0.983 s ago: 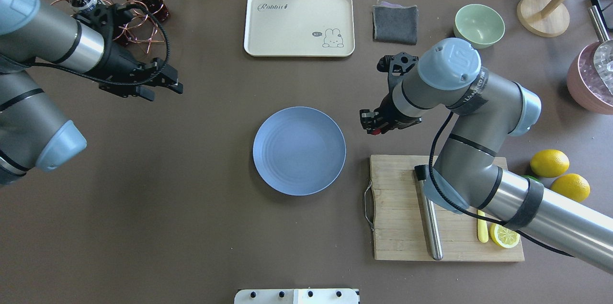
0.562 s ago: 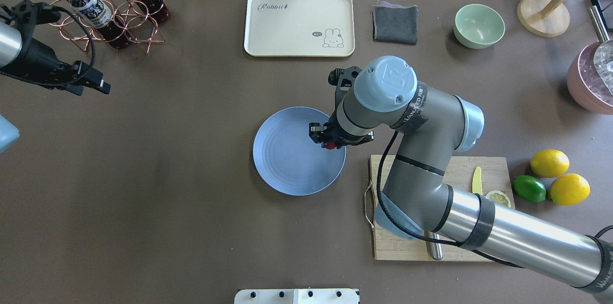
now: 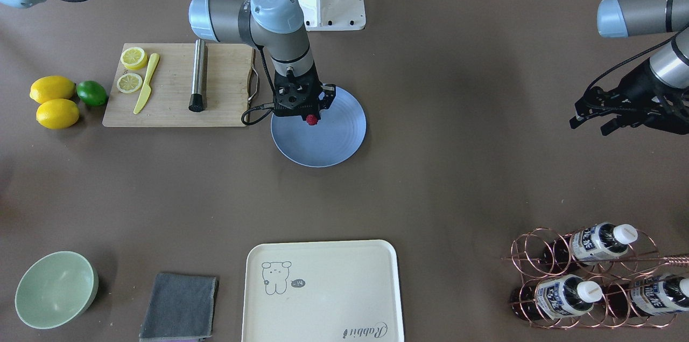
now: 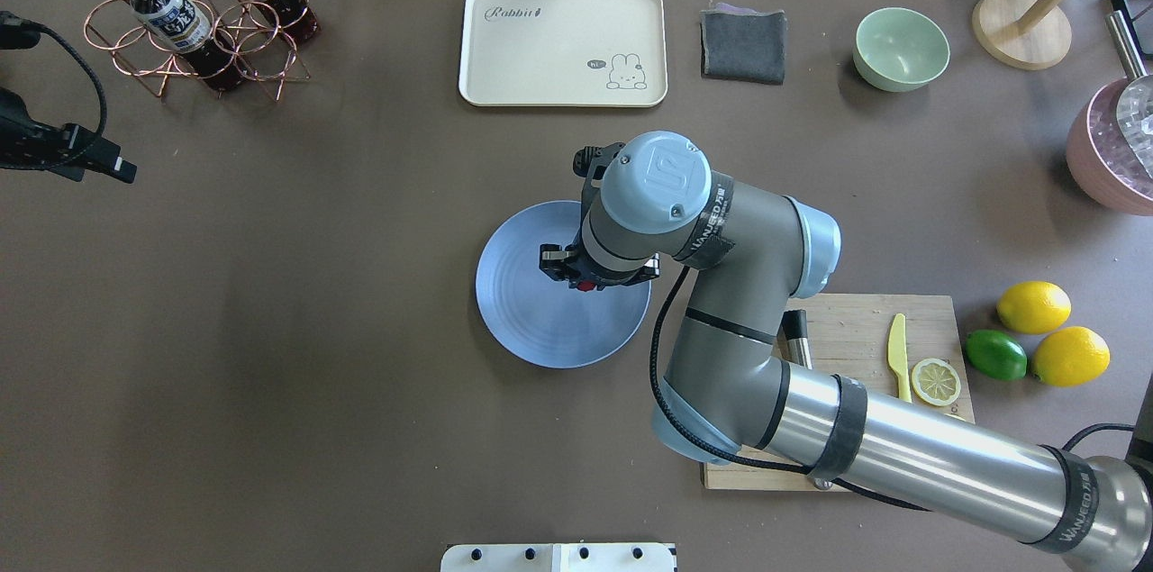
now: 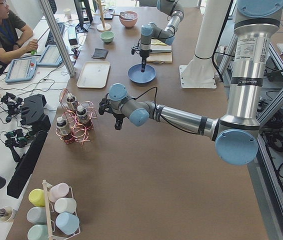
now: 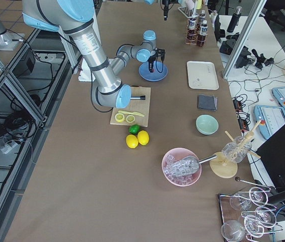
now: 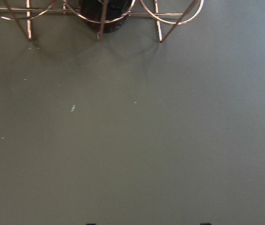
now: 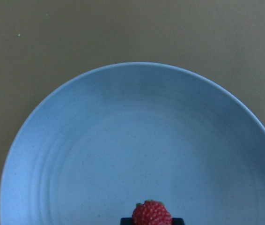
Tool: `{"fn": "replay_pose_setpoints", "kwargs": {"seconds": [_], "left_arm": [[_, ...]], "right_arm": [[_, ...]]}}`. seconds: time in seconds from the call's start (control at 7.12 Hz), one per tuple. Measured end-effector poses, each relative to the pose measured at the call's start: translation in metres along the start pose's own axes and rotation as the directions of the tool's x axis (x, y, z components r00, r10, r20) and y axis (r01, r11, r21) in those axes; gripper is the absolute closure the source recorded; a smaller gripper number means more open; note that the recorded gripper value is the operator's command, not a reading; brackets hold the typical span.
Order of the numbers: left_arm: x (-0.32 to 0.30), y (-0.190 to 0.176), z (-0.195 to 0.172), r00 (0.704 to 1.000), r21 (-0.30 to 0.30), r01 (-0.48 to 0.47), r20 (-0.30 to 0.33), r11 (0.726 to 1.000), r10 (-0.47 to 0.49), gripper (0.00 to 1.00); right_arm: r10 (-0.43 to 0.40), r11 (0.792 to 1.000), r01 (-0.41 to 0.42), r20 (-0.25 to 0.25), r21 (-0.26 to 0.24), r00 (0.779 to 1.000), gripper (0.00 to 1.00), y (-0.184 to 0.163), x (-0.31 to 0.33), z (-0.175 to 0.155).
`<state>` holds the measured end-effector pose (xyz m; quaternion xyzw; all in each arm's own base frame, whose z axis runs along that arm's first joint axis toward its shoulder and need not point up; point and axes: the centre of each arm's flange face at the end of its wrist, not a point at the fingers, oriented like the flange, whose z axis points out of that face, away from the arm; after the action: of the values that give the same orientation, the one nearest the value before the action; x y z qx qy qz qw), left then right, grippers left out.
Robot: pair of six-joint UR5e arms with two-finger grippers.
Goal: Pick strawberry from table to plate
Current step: 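Carry the strawberry with the right gripper over the blue plate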
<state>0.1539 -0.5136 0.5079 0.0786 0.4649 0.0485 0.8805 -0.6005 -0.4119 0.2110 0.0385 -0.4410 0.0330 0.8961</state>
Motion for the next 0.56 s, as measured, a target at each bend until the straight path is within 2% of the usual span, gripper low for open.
{"fn": "replay_pose_setpoints", "kwargs": {"seconds": [0.14,0.28,0.42,0.56], "left_arm": [[-0.006,0.004,-0.001,1.000,-0.002,0.004,0.005,1.000,-0.004,0.21],[-0.011,0.011,-0.002,1.000,-0.006,0.010,0.008,1.000,-0.010,0.21],[-0.013,0.014,-0.003,1.000,-0.007,0.012,0.009,1.000,-0.012,0.21],[-0.014,0.016,-0.003,1.000,-0.008,0.014,0.010,1.000,-0.014,0.21]], "right_arm": [[-0.003,1.000,0.003,0.004,0.007,1.000,1.00,0.000,0.000,0.008],[-0.007,1.000,0.007,0.014,0.012,1.000,0.45,-0.001,0.000,0.016],[-0.008,1.000,0.008,0.021,0.013,1.000,0.00,-0.002,0.000,0.018],[-0.008,1.000,0.008,0.028,0.013,1.000,0.00,-0.002,-0.002,0.017]]}}
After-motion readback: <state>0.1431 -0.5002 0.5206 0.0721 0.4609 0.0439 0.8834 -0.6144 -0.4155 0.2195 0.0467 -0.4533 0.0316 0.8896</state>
